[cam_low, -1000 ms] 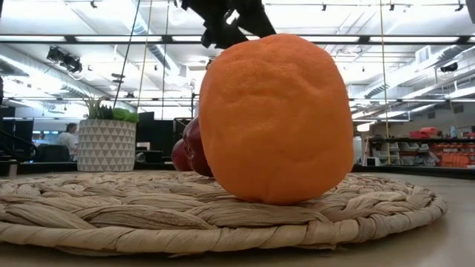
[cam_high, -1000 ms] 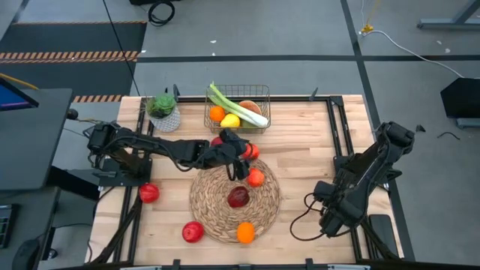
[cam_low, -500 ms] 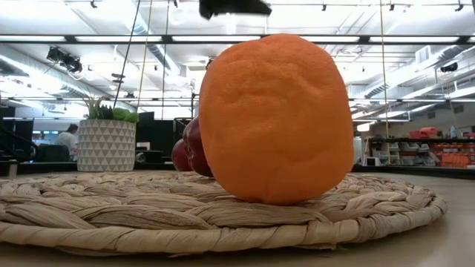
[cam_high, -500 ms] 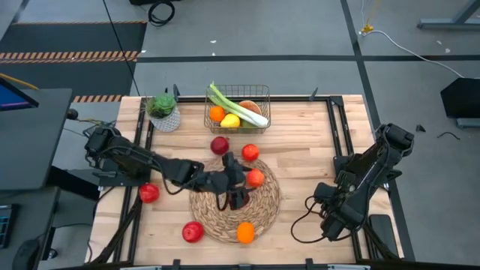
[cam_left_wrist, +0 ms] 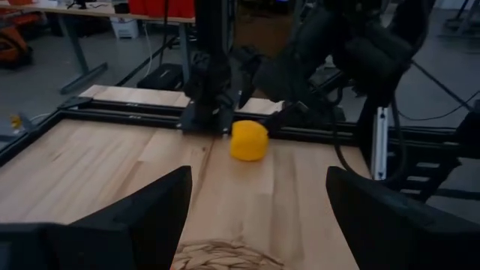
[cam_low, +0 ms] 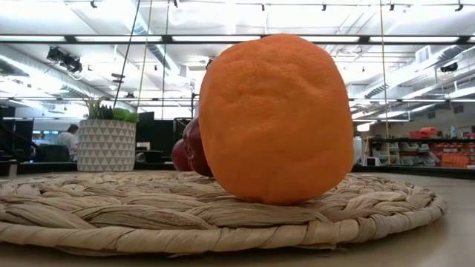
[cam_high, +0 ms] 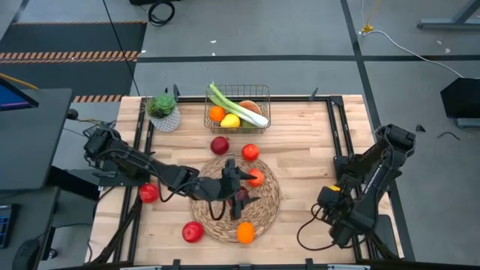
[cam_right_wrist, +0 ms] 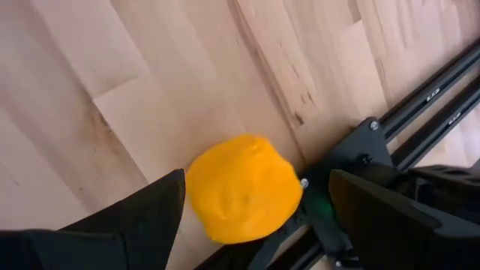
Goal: Build produce basket
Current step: Put the yellow bell pepper into the wire basket
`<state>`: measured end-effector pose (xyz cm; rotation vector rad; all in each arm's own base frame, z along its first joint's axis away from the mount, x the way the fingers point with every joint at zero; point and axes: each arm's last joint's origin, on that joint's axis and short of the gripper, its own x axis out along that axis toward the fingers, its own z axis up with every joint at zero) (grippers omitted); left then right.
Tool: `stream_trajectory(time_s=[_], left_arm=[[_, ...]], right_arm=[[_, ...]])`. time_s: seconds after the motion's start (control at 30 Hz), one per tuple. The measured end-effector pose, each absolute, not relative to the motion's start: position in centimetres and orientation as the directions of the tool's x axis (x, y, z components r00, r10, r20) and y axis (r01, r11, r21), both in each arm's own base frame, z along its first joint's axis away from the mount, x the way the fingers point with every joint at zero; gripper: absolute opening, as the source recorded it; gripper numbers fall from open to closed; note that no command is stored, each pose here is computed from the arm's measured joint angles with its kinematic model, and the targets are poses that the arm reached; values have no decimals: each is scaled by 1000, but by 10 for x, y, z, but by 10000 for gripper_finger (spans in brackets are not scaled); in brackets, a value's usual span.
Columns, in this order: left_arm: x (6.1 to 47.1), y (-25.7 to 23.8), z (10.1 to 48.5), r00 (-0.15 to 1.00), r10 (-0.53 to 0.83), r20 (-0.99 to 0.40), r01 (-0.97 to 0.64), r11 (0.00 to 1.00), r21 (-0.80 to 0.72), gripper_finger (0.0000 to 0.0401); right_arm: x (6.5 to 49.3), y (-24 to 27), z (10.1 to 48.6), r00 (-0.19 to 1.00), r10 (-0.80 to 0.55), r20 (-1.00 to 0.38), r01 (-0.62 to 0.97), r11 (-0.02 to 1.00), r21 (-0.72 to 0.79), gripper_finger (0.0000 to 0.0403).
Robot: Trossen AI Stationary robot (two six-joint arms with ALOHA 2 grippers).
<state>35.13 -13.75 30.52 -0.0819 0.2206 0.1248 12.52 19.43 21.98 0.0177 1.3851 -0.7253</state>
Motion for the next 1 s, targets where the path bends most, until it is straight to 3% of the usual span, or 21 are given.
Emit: stream_trajectory(time_s=[0.3, 0.53, 0.83, 1.0], left_arm=[[348, -151, 307, 978, 86, -191, -104, 991, -88, 314], [354, -155, 305, 986, 84, -141, -93, 994, -56, 314], [362, -140, 307, 991, -27, -131, 22, 999, -42, 314], [370, -117, 300, 982, 10, -191, -21, 998, -55, 314]], right_arm=[[100, 211, 219, 89, -433, -897, 583, 753, -306, 336], [87, 213, 220, 2, -424, -905, 661, 680, -317, 336], [86, 214, 220, 57, -437, -898, 715, 645, -269, 336], [85, 217, 219, 17, -399, -917, 765, 595, -245, 337]])
